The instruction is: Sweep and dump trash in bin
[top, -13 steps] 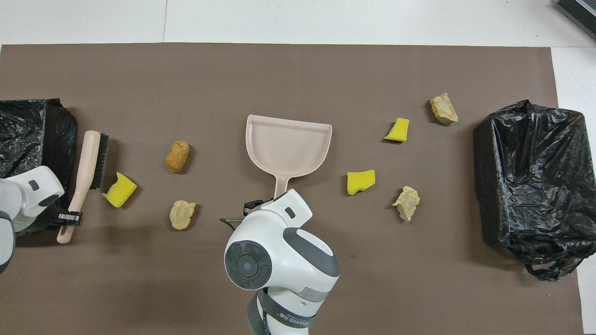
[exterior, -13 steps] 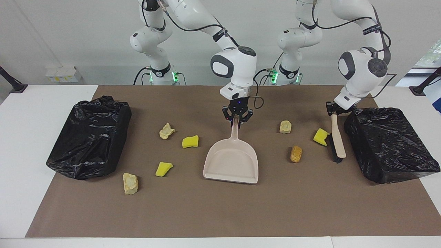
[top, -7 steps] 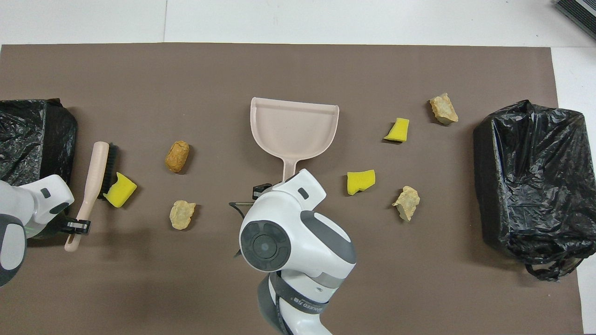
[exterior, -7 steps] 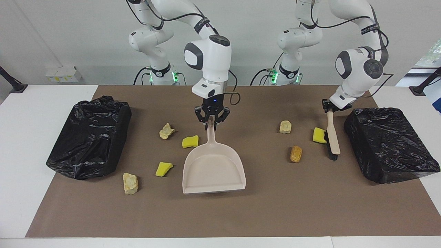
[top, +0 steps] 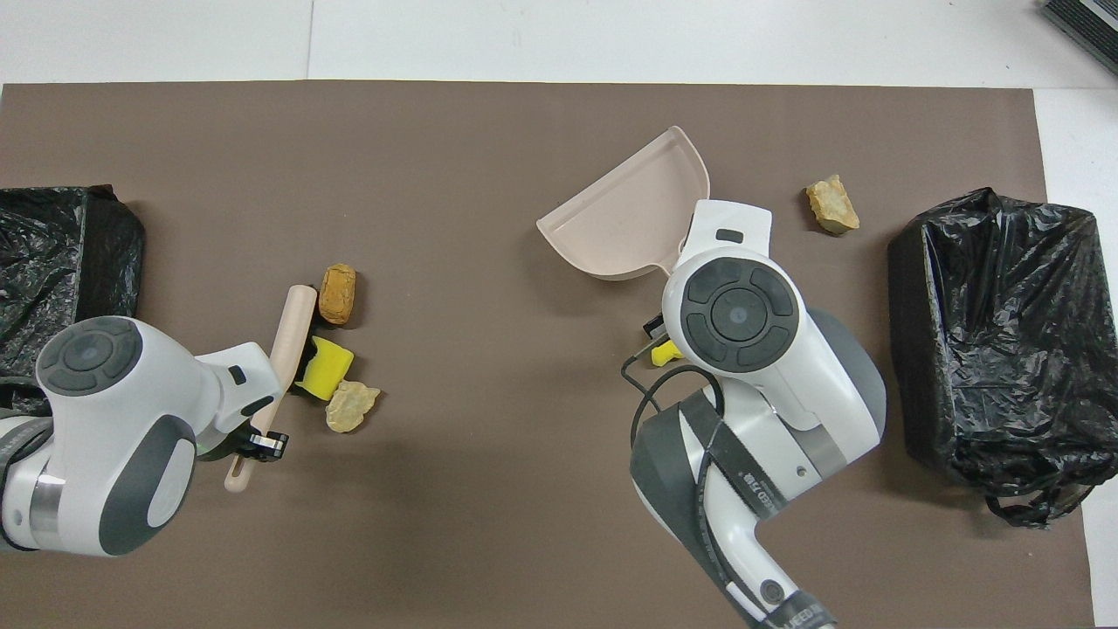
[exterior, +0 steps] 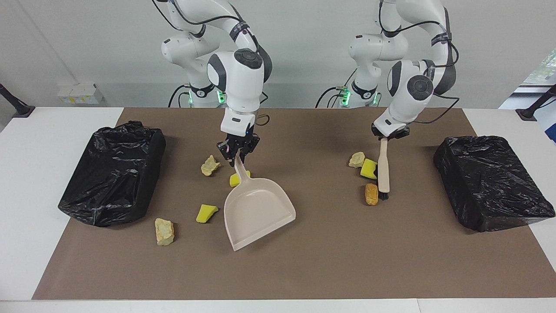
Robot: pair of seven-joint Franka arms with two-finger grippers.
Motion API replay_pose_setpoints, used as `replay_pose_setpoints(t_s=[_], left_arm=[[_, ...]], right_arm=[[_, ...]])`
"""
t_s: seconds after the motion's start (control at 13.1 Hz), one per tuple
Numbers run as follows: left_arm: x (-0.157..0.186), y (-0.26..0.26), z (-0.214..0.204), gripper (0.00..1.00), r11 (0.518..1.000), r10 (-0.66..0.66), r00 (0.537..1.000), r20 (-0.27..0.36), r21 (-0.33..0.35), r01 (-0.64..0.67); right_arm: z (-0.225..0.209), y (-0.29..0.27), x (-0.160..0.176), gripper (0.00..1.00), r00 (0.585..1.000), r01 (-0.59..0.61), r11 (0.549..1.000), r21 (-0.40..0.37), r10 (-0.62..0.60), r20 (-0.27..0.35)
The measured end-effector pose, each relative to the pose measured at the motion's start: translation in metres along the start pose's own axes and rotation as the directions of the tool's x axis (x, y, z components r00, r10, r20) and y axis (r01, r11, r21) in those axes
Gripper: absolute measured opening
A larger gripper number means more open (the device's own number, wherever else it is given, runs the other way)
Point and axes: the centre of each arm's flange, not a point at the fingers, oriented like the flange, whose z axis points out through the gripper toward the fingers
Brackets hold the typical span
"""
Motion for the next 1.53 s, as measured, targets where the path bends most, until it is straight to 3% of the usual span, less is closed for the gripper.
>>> replay_pose_setpoints(t_s=[0.23,0.38,0.53,0.69,0.92,1.22,1.37,1.53], left_arm=[[0.005,-0.011,-0.021,0.28,1.0,-0.015,0.999,-0.043,-0.004,0.015],[0.021,-0.019,-0.042,0.28,1.0,0.019,0.99,-0.139,0.004,-0.019],[0.043,-0.022,-0.039,0.28,0.991,0.132,0.965,-0.226,0.037,-0.127],[0.072,-0.034,-0.032,0.28,0.956,0.292,0.918,-0.269,0.089,-0.278],[0.103,-0.056,-0.024,0.28,0.923,0.386,0.886,-0.257,0.114,-0.369],[0.099,-0.072,-0.01,0.28,0.89,0.457,0.869,-0.188,0.095,-0.447],[0.088,-0.067,-0.005,0.28,0.886,0.464,0.878,-0.12,0.047,-0.462],[0.074,-0.061,-0.005,0.28,0.882,0.471,0.88,-0.056,0.004,-0.472]], right_arm=[[0.005,0.01,-0.004,0.32,0.975,0.224,0.974,0.03,-0.224,0.001],[0.008,0.016,-0.006,0.32,0.93,0.369,0.929,0.045,-0.369,-0.007],[0.013,0.025,-0.01,0.32,0.875,0.484,0.871,0.085,-0.483,-0.036],[0.018,0.04,-0.016,0.32,0.812,0.583,0.807,0.095,-0.581,-0.052],[0.02,0.046,-0.018,0.32,0.699,0.715,0.693,0.093,-0.711,-0.076],[0.028,0.049,-0.027,0.32,0.536,0.841,0.52,0.147,-0.837,-0.107],[0.028,0.045,-0.032,0.32,0.493,0.863,0.47,0.188,-0.864,-0.104],[0.025,0.042,-0.035,0.32,0.476,0.87,0.449,0.204,-0.873,-0.105]])
